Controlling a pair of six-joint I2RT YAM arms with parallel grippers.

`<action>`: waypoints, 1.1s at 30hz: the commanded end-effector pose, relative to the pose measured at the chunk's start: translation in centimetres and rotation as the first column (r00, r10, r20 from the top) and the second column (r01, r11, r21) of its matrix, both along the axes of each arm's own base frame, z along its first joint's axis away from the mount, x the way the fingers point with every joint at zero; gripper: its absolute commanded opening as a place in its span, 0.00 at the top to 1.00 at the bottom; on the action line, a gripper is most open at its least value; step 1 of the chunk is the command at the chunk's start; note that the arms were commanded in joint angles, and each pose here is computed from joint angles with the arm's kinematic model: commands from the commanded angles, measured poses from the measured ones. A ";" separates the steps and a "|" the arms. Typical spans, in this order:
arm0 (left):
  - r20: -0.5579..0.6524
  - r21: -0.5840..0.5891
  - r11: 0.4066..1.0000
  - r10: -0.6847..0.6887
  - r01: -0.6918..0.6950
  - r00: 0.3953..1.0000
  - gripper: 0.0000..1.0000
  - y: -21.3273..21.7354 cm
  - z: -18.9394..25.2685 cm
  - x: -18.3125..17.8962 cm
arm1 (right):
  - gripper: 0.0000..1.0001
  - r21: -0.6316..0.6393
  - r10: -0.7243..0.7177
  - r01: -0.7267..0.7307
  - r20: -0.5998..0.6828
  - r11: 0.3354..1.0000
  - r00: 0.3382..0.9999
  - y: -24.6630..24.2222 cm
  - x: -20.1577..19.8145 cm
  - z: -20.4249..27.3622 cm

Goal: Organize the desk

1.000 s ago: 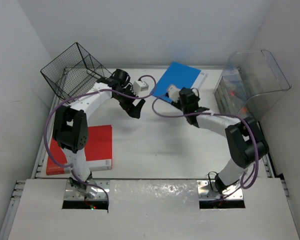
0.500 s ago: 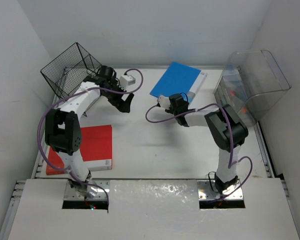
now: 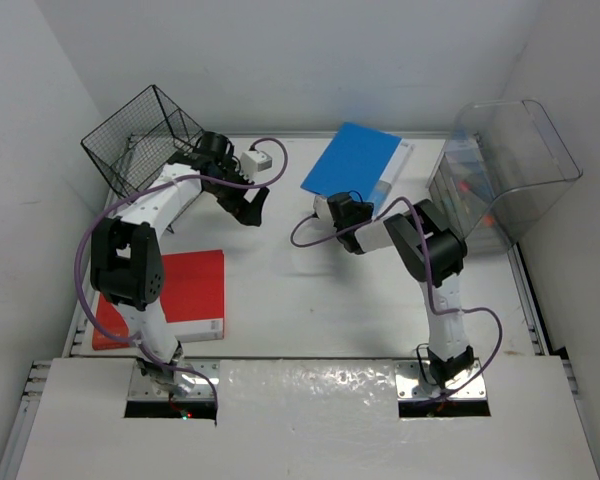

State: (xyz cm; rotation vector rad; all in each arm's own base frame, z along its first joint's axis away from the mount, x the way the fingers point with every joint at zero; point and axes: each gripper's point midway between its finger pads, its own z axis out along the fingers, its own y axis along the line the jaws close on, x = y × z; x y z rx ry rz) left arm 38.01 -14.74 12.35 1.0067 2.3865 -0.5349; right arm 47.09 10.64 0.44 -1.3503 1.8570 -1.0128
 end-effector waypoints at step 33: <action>0.254 -0.087 0.990 -0.089 0.114 0.963 0.05 -7.9 10.0 -0.3 | 1.00 0.952 -0.343 0.290 -0.241 0.099 0.908 5.3 4.1 22.1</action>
